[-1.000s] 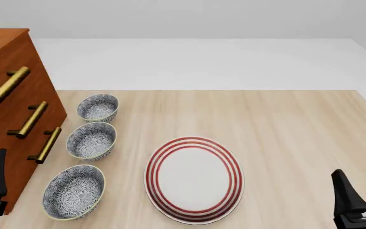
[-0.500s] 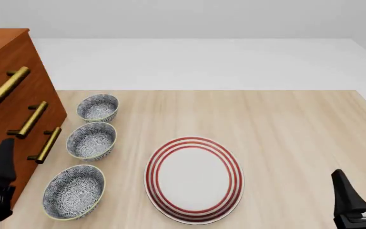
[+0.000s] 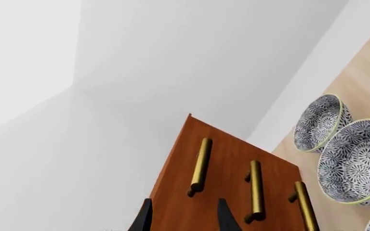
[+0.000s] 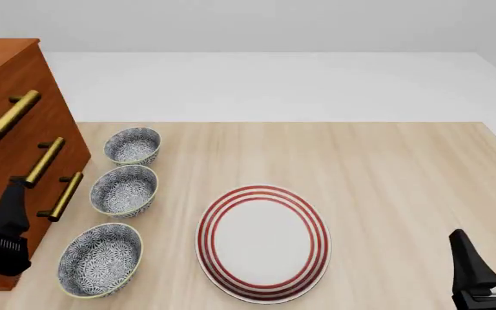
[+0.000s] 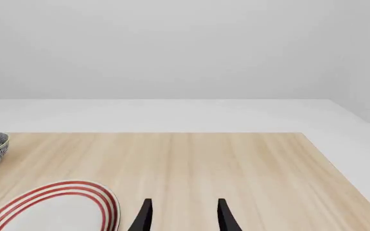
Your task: Open the top drawer of the cabinet.
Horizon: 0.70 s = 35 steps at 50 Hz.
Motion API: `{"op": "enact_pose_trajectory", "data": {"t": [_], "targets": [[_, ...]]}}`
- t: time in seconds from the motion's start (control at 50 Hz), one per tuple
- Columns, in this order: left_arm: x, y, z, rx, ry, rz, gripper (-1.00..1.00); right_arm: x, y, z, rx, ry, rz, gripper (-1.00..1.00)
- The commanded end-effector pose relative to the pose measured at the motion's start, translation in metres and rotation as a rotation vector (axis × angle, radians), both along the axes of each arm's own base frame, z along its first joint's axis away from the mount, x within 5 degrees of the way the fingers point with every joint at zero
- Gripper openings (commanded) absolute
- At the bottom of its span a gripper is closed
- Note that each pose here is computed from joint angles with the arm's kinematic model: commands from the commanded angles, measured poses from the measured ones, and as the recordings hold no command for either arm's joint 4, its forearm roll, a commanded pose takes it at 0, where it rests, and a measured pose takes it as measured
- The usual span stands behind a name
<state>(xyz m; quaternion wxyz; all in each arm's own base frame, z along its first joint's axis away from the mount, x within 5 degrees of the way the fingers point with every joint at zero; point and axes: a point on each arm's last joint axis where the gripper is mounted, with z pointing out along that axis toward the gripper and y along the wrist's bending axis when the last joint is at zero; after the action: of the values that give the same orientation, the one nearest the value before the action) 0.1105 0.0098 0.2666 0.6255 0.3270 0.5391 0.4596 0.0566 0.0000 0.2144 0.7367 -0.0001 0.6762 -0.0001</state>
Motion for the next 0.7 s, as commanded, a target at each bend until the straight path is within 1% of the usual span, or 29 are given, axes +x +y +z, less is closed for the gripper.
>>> {"op": "enact_pose_trajectory", "data": {"t": [0.02,0.32,0.46,0.7], "targets": [[0.009,0.002,-0.003,0.015,0.013,0.013,1.0,0.0,0.0,0.0,0.0,0.0,0.0,1.0],[0.023,0.006,0.001,0.022,0.013,0.031,1.0,0.0,0.0,0.0,0.0,0.0,0.0,1.0],[0.026,0.007,-0.002,0.027,0.021,0.036,1.0,0.0,0.0,0.0,0.0,0.0,0.0,1.0],[0.034,0.009,0.001,0.033,0.021,0.045,1.0,0.0,0.0,0.0,0.0,0.0,0.0,1.0]]}}
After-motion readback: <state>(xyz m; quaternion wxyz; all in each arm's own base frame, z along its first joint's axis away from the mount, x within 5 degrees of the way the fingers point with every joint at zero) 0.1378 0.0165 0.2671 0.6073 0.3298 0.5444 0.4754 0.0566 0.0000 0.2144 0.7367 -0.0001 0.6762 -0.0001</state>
